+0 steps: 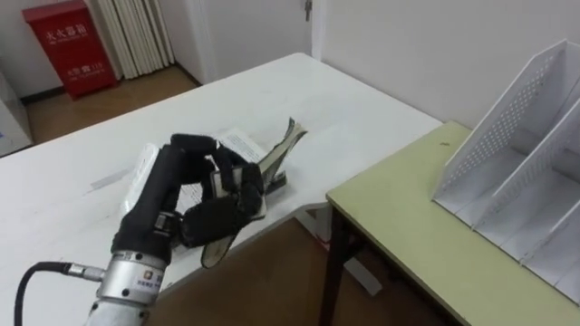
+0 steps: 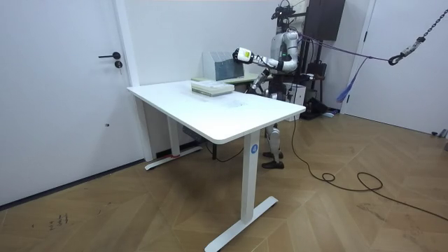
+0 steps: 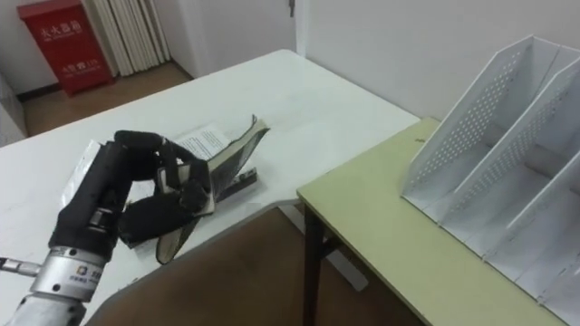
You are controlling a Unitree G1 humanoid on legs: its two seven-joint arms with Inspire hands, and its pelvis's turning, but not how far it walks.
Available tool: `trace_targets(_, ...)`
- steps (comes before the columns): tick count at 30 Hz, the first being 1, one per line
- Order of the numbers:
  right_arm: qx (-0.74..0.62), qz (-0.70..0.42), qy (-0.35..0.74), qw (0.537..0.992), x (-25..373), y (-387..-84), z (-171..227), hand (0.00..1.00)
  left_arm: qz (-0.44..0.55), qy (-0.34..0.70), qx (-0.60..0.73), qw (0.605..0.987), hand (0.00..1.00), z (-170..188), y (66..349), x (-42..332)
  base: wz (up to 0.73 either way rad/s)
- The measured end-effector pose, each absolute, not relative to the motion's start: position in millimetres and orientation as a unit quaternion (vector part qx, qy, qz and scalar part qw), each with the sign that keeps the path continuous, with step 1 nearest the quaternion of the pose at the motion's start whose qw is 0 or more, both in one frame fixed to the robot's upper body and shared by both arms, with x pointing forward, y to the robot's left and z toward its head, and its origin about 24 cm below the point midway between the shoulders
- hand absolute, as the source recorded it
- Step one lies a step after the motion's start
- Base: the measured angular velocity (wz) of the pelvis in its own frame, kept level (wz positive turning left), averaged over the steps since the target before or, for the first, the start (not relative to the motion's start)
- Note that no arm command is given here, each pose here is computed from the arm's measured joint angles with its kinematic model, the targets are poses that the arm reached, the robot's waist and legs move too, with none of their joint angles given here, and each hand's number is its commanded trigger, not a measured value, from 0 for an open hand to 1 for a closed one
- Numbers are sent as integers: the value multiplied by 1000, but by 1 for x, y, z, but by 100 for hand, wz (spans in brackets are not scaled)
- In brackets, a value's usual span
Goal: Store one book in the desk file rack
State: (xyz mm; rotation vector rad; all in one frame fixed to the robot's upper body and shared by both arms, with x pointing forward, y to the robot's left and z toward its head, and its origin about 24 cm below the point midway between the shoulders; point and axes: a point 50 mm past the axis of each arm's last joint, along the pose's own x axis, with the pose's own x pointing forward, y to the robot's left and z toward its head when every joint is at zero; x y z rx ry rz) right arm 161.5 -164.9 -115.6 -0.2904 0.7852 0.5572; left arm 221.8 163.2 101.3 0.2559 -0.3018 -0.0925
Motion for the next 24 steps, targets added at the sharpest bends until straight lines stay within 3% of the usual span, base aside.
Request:
trace_targets(8,-56,296,321,898,172,-152,-95,0,-114,-167,-22,979,100,114,163,218,0)
trace_targets(15,-16,321,244,915,188,-141,-66,0,-159,-179,-64,969,100,119,165,216,0)
trace_targets(24,142,314,168,924,201,-143,-38,0,-190,-155,-136,960,100,106,175,212,0)
